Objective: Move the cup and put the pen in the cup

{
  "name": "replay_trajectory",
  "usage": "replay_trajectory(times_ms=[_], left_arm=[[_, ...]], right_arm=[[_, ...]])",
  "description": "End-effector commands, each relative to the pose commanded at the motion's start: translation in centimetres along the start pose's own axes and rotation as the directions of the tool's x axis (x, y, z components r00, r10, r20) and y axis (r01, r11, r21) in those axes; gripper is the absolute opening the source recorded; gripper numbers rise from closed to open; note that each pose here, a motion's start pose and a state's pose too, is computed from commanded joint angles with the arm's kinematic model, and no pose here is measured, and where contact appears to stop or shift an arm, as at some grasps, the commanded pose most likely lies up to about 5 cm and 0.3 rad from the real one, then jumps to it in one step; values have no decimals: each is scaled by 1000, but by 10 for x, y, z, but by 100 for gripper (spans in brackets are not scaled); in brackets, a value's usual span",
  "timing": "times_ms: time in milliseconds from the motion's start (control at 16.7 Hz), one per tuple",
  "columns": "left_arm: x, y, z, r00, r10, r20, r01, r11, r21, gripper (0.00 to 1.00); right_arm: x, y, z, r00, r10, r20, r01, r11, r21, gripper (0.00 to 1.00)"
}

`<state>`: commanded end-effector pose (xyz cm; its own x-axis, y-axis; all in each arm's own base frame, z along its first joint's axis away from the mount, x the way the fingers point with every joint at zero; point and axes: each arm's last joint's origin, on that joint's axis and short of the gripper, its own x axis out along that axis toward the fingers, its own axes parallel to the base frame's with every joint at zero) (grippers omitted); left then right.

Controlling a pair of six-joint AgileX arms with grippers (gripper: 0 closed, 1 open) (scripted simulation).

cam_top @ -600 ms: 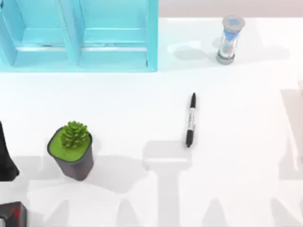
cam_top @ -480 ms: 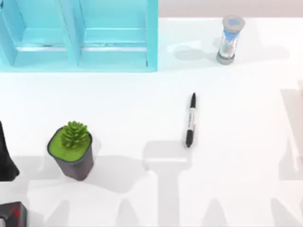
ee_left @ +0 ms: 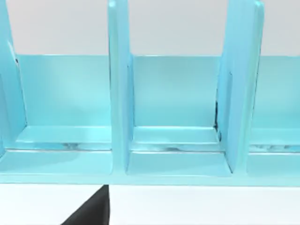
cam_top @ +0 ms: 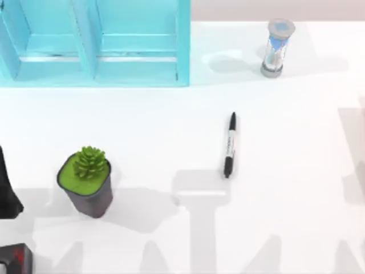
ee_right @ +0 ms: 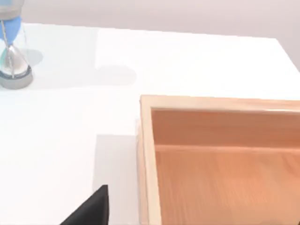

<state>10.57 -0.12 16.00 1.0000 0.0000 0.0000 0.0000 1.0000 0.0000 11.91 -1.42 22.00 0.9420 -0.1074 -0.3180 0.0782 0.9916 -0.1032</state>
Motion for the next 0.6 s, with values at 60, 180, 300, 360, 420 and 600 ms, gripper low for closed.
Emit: replay_trajectory(times_ms=[60, 180, 300, 360, 420, 600], left_arm=[[0, 0, 0, 1000, 0, 0, 0, 1000, 0, 100], [0, 0, 0, 1000, 0, 0, 0, 1000, 0, 100], [0, 0, 0, 1000, 0, 0, 0, 1000, 0, 100], [0, 0, 0, 1000, 0, 0, 0, 1000, 0, 100], [0, 0, 0, 1000, 0, 0, 0, 1000, 0, 100], [0, 0, 0, 1000, 0, 0, 0, 1000, 0, 100]], right_arm=[[3, -4, 14, 997, -14, -74, 13, 1000, -15, 100], [14, -15, 42, 972, -39, -234, 29, 999, -44, 100], [34, -29, 68, 915, -54, -400, 30, 997, -65, 100], [47, -37, 79, 875, -56, -481, 25, 997, -71, 100], [61, -46, 88, 829, -54, -557, 16, 997, -73, 100], [107, -76, 105, 669, -26, -743, -21, 998, -53, 100]])
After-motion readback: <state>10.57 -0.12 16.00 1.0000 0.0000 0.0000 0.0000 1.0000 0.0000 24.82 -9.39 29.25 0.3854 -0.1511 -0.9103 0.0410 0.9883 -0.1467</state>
